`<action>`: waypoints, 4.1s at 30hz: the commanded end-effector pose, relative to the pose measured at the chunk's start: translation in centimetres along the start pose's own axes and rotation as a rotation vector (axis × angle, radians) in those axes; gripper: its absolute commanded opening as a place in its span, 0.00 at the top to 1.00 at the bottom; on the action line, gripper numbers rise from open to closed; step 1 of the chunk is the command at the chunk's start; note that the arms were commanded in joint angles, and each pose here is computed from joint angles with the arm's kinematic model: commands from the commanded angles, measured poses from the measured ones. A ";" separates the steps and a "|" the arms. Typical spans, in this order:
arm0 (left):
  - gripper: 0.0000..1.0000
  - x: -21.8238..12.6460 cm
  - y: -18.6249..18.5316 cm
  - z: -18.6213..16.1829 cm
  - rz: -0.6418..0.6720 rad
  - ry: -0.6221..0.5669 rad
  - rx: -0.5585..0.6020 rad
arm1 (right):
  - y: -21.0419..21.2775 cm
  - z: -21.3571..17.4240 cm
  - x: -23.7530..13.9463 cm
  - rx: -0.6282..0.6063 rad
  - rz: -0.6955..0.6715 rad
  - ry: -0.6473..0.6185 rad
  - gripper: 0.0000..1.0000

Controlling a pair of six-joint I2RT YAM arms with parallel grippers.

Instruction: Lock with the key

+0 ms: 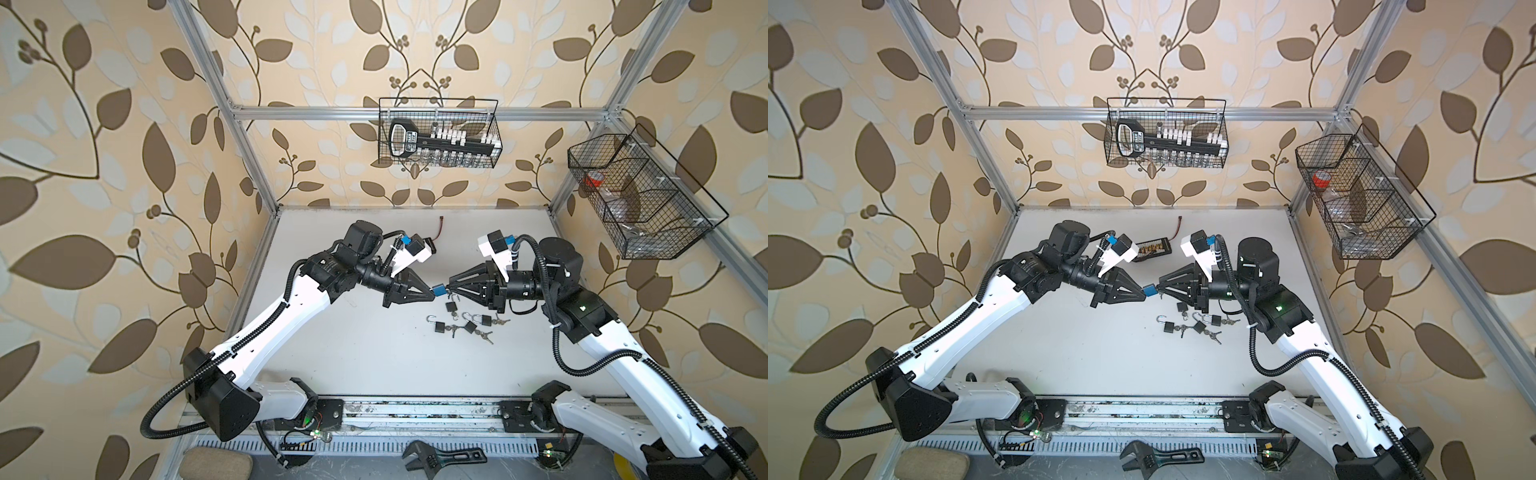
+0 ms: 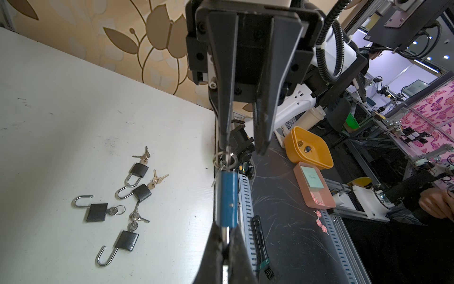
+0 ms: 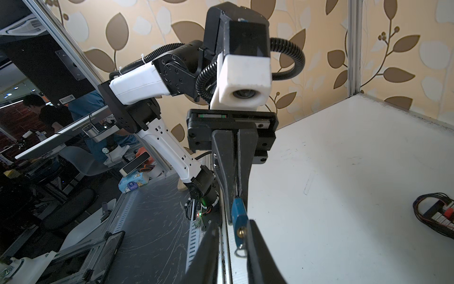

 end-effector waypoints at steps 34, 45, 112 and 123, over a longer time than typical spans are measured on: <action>1.00 -1.7 -2.7 2.5 -0.021 -0.075 0.129 | 2.3 0.1 -2.6 -0.101 -0.022 -0.102 1.00; 1.00 -1.7 -0.7 1.5 0.176 -0.026 -0.004 | 1.6 0.5 -4.7 -0.077 -0.265 -0.203 1.00; 1.00 -4.6 10.7 -18.6 0.880 1.475 -0.315 | -8.3 -8.5 -0.3 0.348 -0.580 -0.086 1.00; 1.00 -2.1 10.1 -21.0 0.639 1.484 -0.340 | -9.4 -8.8 -2.4 0.382 -0.551 -0.104 1.00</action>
Point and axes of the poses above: each gripper's point midway between its finger pads, its own x axis out along the fingers, its own y axis along the line the jaws close on, z = x × y, the point moved 8 cm from there along -x, back along the fingers, and after that the axes turned 11 degrees about x, right-handed, at the moved point
